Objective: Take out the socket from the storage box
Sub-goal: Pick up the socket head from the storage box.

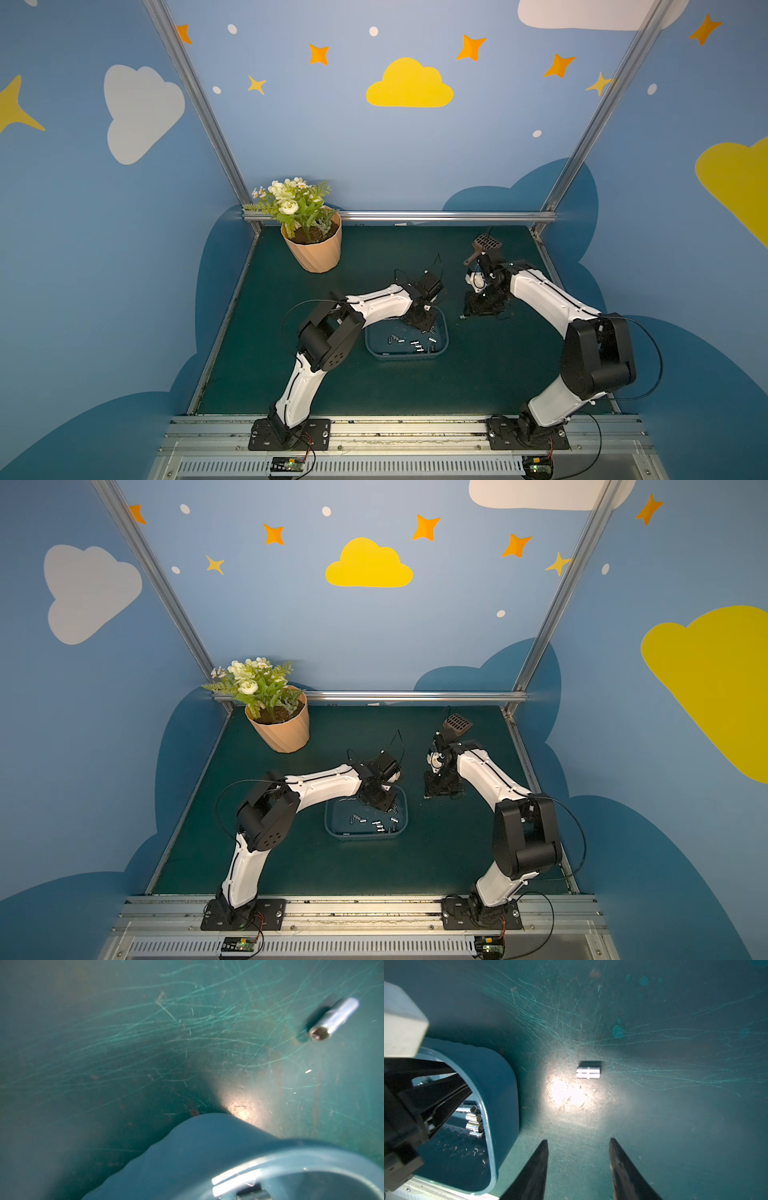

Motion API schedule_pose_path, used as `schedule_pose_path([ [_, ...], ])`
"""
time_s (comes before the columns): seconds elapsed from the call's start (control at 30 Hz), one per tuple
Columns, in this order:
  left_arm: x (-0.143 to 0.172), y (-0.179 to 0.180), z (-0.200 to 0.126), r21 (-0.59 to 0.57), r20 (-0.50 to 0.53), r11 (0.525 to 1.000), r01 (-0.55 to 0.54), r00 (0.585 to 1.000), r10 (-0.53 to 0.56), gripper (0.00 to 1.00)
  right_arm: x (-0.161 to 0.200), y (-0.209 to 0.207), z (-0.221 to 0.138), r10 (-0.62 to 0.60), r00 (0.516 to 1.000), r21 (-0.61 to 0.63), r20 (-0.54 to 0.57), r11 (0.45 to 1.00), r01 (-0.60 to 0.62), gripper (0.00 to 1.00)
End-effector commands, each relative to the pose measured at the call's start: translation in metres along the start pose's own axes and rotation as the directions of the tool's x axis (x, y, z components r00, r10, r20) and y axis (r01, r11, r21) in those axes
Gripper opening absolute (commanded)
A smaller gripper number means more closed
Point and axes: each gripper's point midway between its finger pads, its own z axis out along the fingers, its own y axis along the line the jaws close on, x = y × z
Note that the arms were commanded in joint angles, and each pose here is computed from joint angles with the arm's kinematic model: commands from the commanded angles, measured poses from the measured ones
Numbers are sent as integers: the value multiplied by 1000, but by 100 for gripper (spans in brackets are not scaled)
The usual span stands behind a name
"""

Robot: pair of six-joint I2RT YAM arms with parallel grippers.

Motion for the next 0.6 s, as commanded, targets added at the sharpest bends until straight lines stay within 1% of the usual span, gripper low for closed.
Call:
schedule_pose_path([
  [0.0,33,14,19,-87,-125,996,-29,992,18,17,4,0,-1,15,1000,-6,-2,1000,-15,49],
  [0.1,37,19,18,-121,-132,992,-32,991,16,13,3,0,0,15,1000,-9,-2,1000,-15,49],
  [0.17,36,21,14,-140,-125,990,-26,992,8,12,3,0,-1,14,1000,-10,0,1000,-14,49],
  [0.4,9,20,-22,-163,-7,986,-21,1000,20,10,3,-1,-2,15,1000,-6,5,1000,-15,49],
  [0.57,-6,20,-50,-173,59,985,-14,998,24,10,3,0,-2,16,1000,-10,4,1000,-16,49],
])
